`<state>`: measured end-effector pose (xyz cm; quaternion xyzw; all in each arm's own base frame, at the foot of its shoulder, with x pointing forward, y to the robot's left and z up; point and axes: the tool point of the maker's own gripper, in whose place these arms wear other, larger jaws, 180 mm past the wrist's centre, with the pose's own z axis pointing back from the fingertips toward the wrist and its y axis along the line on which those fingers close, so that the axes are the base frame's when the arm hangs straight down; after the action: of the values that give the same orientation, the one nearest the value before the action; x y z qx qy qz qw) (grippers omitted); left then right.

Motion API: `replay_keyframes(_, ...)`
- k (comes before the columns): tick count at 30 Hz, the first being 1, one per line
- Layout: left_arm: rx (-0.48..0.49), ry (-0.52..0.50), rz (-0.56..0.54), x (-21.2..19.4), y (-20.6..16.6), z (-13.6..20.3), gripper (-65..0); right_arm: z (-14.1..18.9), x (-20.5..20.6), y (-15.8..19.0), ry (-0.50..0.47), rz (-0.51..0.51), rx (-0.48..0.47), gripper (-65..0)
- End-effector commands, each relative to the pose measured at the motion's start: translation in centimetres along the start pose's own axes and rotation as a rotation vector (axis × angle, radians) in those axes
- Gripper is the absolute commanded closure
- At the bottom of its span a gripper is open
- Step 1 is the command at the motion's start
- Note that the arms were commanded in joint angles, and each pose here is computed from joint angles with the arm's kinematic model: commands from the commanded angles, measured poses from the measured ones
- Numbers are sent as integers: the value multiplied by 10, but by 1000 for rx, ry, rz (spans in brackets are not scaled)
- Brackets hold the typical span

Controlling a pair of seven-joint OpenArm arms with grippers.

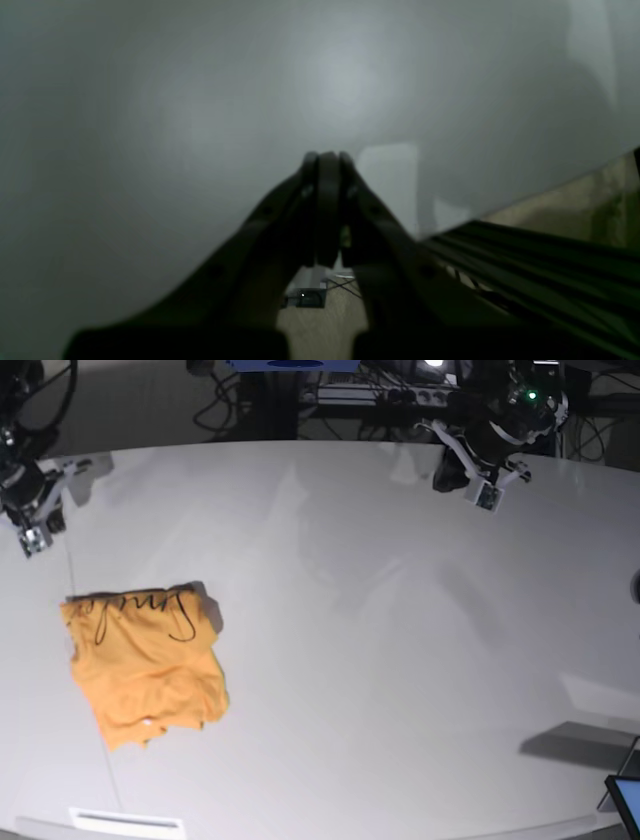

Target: Fold the T-shirt properly

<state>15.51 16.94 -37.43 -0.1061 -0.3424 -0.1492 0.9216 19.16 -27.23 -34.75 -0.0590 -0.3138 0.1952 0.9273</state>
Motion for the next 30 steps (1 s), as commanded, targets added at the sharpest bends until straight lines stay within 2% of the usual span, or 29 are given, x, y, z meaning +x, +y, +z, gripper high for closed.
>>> replay_keyframes(1,-9,-19,-4,3,-3,5,0,7,1,-2,-19,7,-3,-33)
replay_keyframes(6,-20,26,7,-15,-10,14,0,25,-36,3,34,-93,19,-33)
replay_keyframes(16,-14,150,49,-61,-16,38,0,64,-110,5,218,-161,-9,-33)
replay_keyframes(20,-23,201,63,-78,-21,47,0,75,-135,26,287,-199,23,-33)
replay_keyframes(23,-25,237,68,-90,-24,52,0,75,-155,49,345,-220,85,-33)
replay_keyframes(26,-21,276,87,-105,-23,54,0,71,-183,76,440,-212,147,-33)
replay_keyframes(30,18,381,64,-139,-6,50,0,56,-220,111,531,-230,196,-33)
